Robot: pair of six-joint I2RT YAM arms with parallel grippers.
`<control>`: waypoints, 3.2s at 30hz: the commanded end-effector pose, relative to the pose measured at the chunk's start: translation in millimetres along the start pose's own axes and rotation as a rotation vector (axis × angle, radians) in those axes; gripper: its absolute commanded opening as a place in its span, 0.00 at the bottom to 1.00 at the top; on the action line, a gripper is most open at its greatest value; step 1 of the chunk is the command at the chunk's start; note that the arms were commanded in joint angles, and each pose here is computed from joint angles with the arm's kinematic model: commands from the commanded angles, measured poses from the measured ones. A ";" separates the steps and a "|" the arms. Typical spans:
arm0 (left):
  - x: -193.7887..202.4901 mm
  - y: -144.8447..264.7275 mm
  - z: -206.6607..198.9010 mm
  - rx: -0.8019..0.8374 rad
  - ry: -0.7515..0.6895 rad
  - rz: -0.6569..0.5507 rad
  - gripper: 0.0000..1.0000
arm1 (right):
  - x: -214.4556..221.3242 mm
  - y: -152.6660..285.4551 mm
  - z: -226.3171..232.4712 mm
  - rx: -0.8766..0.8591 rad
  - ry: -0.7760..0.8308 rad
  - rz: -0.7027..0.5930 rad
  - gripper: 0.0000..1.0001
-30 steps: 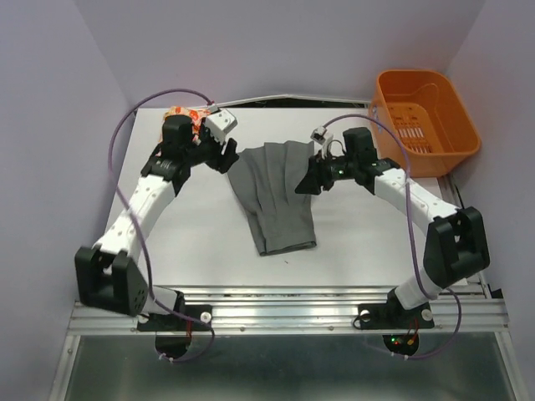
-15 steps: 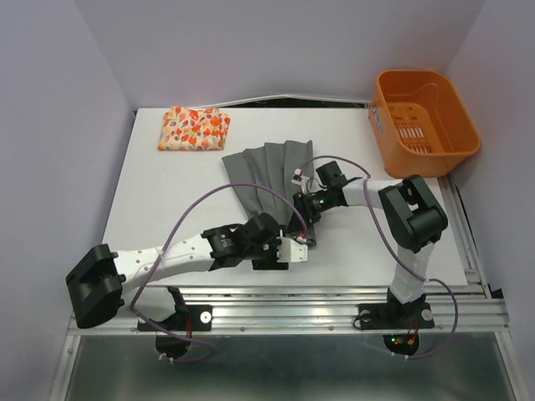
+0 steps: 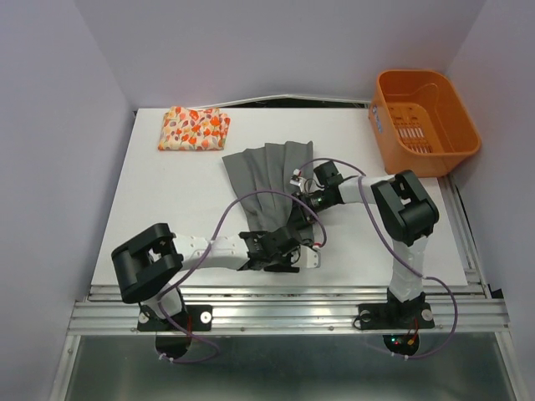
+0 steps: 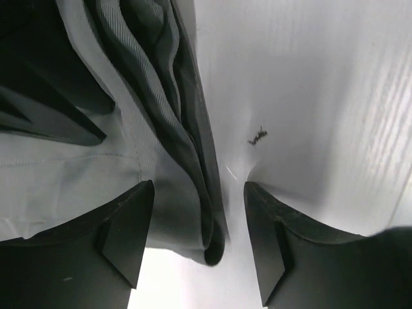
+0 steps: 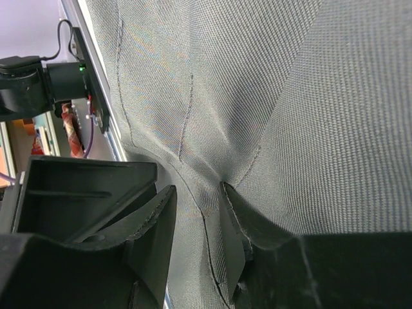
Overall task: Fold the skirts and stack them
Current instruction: Fold the skirt
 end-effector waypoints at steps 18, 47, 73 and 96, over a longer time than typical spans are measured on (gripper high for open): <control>-5.3 -7.3 15.3 0.079 0.040 0.000 0.00 | 3.8 4.3 -22.3 0.185 0.055 0.035 0.41; -85.4 113.3 8.8 0.643 0.120 -0.242 0.00 | -130.9 -8.7 -53.0 0.207 0.402 0.013 0.61; -48.4 39.7 183.8 0.107 0.078 -0.153 0.00 | -46.2 -24.7 8.0 -0.117 0.348 0.168 0.41; 31.5 -35.9 158.7 -0.112 0.175 -0.017 0.00 | -60.8 -24.9 2.9 -0.047 0.346 0.167 0.45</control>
Point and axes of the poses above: each gripper's point midway between its finger pads, its own y axis back along the fingers, its own z axis along the line the jaws close on, x = y × z, the point moved 4 cm from there along y, back along the fingers, and after that the axes turned 2 degrees about -y, right-handed, at the moved point
